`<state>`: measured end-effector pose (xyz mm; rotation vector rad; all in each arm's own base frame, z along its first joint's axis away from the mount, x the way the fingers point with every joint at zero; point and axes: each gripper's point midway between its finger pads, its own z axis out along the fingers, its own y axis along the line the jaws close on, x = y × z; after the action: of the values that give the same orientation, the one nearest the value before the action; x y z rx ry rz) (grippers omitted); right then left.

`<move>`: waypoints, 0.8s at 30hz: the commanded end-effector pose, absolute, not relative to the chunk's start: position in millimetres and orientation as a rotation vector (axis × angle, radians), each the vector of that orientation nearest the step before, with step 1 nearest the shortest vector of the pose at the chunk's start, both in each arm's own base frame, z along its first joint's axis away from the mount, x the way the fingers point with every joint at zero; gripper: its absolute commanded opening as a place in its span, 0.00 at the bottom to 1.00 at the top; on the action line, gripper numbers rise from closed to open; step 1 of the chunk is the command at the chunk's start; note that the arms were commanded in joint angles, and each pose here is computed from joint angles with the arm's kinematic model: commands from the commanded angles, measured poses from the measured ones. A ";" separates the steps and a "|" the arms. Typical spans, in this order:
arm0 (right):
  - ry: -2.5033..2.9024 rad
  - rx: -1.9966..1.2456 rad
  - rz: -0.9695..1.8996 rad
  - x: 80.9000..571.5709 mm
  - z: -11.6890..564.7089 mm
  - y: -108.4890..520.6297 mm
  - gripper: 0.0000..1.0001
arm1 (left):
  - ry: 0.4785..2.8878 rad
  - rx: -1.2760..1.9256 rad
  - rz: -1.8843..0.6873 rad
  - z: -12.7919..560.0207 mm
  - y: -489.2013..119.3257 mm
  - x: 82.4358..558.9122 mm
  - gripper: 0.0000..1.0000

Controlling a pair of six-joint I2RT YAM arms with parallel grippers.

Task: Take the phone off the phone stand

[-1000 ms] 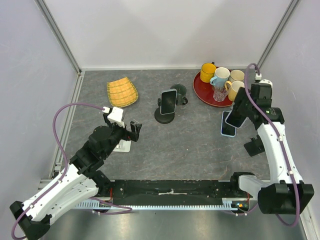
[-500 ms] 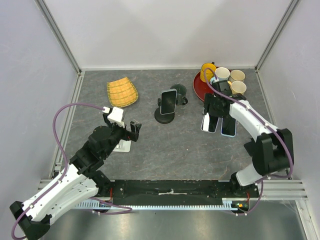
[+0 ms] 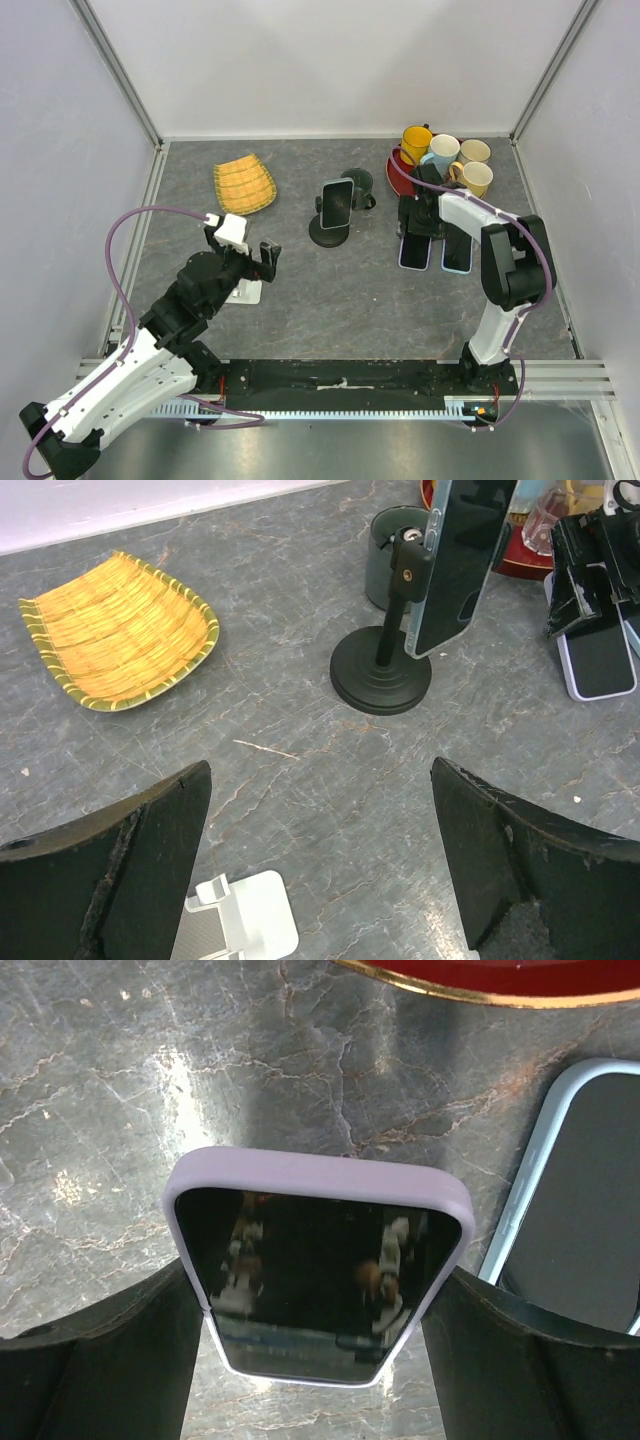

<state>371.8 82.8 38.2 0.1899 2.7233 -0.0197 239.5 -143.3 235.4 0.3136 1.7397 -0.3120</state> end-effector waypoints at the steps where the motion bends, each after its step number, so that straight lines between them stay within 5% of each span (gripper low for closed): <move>1: 2.681 0.177 -0.103 391.1 43.2 67.6 0.32 | 1.702 0.306 -0.247 246.1 -134.5 245.5 0.97; 9: 2.766 0.188 -0.157 376.0 20.0 46.6 0.36 | 1.717 0.289 -0.203 242.2 -127.8 250.1 0.97; 24: 2.828 0.176 -0.208 359.2 6.6 31.4 0.58 | 1.741 0.290 -0.179 236.0 -125.9 254.5 0.97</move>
<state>374.7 56.5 15.9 0.2045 2.7818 -0.0520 249.6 -132.0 225.6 0.2945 1.7733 -0.2222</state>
